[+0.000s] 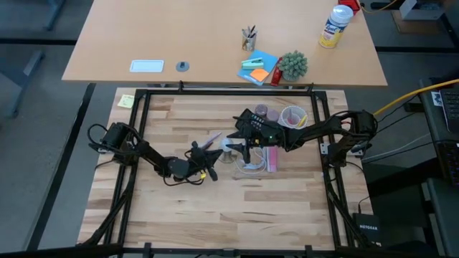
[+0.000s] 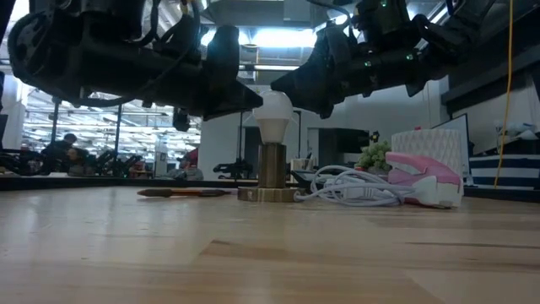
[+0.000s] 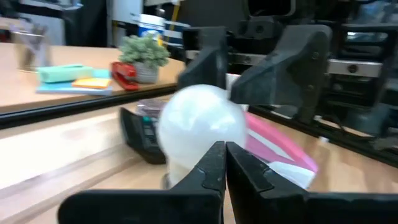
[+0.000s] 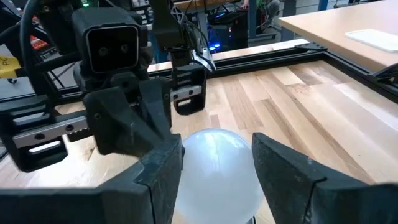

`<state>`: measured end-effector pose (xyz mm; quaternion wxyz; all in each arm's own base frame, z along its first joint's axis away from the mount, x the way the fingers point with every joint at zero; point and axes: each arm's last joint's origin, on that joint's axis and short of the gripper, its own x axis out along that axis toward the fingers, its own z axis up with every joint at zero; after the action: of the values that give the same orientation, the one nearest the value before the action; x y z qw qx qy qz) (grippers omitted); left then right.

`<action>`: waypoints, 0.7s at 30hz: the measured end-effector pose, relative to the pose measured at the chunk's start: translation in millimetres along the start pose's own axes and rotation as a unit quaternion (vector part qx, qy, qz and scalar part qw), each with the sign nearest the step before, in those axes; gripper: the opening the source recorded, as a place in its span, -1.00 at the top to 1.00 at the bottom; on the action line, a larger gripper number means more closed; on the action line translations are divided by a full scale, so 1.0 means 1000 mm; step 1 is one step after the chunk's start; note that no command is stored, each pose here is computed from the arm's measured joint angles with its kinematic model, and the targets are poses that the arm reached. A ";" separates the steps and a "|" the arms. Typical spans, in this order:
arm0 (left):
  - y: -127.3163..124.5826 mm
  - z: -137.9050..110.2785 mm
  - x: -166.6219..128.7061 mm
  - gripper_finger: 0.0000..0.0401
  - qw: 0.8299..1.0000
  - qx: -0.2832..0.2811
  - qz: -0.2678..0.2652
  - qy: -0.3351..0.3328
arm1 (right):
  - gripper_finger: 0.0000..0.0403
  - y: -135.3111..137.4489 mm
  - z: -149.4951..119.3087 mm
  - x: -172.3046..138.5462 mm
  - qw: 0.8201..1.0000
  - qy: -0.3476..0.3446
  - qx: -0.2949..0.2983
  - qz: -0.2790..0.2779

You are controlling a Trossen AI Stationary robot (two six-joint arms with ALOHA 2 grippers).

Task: Screw lightbulb
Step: Insert the lightbulb into the gold lamp

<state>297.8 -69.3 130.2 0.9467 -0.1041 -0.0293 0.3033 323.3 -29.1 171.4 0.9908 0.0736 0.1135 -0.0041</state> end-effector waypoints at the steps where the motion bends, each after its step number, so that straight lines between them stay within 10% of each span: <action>1: 0.000 0.000 -0.001 0.98 1.000 0.000 0.008 -0.002 | 0.02 0.000 0.000 0.000 1.000 0.000 0.000 0.001; 21: 0.008 0.002 0.004 0.97 0.997 -0.009 0.075 -0.020 | 0.02 0.001 0.000 0.000 1.000 0.002 0.013 0.013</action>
<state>296.6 -60.4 130.8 0.9197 -0.1087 -0.0428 0.3748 323.3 -28.1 171.4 0.9895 0.0877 0.1146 0.0078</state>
